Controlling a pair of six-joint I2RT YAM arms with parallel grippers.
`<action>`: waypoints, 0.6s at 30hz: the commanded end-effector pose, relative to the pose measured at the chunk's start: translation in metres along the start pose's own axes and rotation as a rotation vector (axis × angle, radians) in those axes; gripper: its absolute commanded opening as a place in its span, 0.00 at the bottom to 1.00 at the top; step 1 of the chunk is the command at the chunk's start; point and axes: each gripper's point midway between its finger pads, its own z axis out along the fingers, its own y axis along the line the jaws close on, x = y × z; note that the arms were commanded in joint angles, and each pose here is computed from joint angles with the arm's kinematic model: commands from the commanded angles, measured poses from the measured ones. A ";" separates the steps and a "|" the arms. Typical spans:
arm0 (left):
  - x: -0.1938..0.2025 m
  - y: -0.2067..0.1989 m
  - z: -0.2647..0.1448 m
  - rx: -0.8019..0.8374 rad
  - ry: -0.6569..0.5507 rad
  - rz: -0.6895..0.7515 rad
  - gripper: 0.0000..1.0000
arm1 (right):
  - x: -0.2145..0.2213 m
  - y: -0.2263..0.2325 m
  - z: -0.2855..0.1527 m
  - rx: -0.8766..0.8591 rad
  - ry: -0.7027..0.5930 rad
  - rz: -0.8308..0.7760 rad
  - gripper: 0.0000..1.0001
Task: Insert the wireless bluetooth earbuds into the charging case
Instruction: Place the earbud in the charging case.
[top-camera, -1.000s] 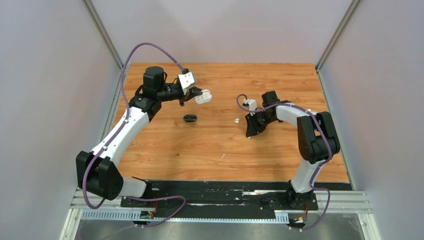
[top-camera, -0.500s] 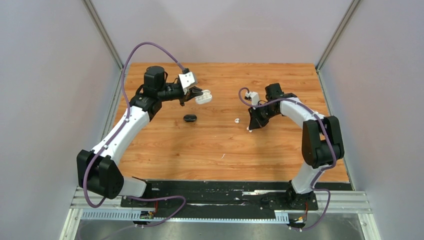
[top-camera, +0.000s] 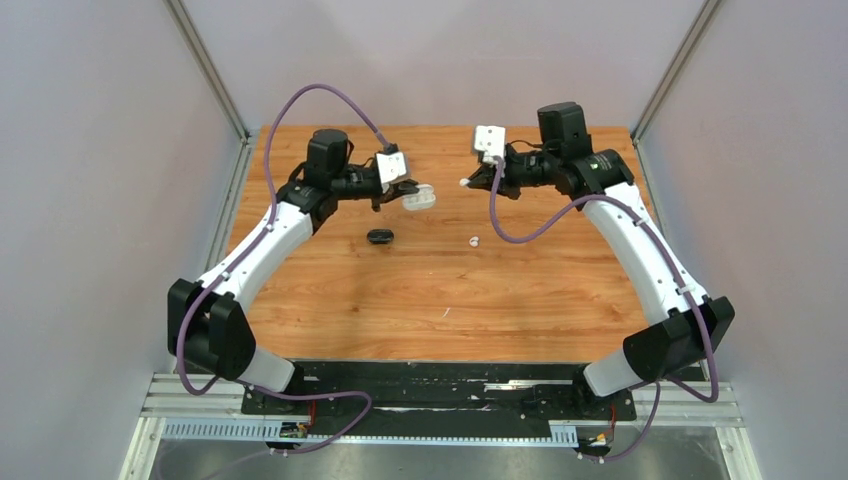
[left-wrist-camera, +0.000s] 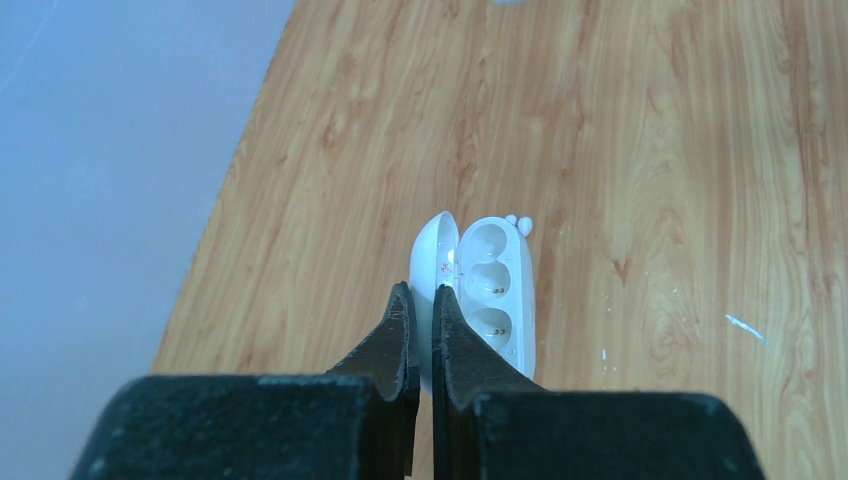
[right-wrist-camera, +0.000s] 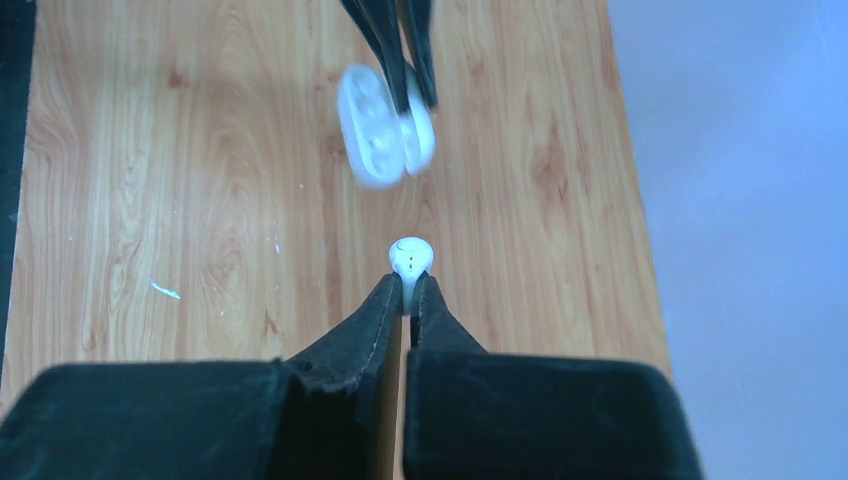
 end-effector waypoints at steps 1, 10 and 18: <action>-0.025 -0.004 0.011 0.035 -0.045 0.203 0.00 | -0.034 0.021 0.012 -0.084 -0.060 -0.174 0.00; -0.037 -0.023 0.028 0.089 -0.066 0.287 0.00 | -0.048 0.037 0.029 -0.170 -0.078 -0.173 0.00; -0.049 -0.021 0.026 0.070 -0.092 0.284 0.00 | -0.034 0.048 0.039 -0.221 -0.036 -0.185 0.00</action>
